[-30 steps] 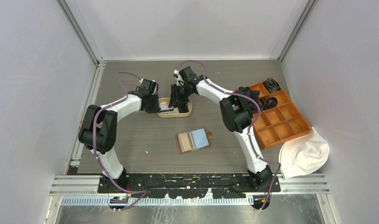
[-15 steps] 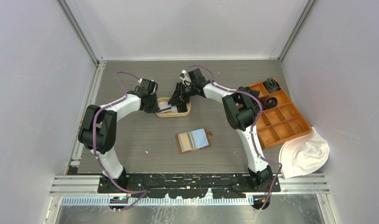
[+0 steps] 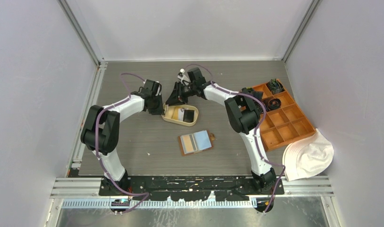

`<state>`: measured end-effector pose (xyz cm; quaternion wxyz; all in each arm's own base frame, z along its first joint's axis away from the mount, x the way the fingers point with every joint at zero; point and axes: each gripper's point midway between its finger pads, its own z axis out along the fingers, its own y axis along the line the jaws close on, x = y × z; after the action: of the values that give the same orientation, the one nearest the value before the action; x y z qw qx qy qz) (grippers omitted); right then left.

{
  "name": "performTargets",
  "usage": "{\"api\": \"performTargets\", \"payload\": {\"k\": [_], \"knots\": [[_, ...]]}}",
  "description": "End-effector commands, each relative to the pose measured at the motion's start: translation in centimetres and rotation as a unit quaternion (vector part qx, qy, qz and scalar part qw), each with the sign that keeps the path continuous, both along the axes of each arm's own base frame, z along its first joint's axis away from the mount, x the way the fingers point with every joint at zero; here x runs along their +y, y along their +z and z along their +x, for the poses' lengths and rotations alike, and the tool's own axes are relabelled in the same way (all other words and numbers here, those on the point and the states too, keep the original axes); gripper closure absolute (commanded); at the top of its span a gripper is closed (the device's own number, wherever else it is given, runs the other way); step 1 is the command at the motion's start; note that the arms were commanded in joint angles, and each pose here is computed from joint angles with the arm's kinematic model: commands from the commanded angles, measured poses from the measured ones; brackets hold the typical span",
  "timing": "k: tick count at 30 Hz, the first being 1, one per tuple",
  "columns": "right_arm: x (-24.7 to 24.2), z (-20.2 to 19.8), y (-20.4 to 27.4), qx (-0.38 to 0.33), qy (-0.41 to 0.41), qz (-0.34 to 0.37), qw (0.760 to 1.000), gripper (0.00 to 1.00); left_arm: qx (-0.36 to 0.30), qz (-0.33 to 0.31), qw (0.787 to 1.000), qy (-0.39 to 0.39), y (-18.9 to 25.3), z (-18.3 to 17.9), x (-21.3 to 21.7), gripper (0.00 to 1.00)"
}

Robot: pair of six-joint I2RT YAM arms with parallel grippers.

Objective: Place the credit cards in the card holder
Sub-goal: Pick up the credit card from the storage box.

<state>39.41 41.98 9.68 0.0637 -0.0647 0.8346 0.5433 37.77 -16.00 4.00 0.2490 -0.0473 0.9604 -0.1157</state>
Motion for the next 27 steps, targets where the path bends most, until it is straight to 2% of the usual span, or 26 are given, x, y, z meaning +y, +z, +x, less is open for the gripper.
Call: {"api": "performTargets", "payload": {"k": [1,6,10,16,27], "knots": [[0.0,0.4,2.2,-0.046,-0.002,-0.015,0.999,0.71,-0.023,-0.038,0.999,-0.014,1.9,1.3,-1.9,0.84],[-0.8,0.6,0.5,-0.059,-0.011,-0.079,0.995,0.69,-0.023,-0.043,0.999,-0.017,2.0,1.4,-2.2,0.84],[-1.2,0.5,0.4,-0.059,-0.014,-0.091,0.994,0.64,-0.023,-0.050,0.998,-0.020,2.2,1.5,-2.5,0.84],[-1.8,0.0,-0.3,-0.045,-0.016,-0.108,0.993,0.61,-0.018,-0.063,0.998,-0.023,2.1,1.4,-3.0,0.83],[-1.7,-1.1,-1.5,-0.016,-0.008,-0.114,0.993,0.63,-0.024,-0.089,0.996,-0.015,2.8,1.2,-3.6,0.83]]}}
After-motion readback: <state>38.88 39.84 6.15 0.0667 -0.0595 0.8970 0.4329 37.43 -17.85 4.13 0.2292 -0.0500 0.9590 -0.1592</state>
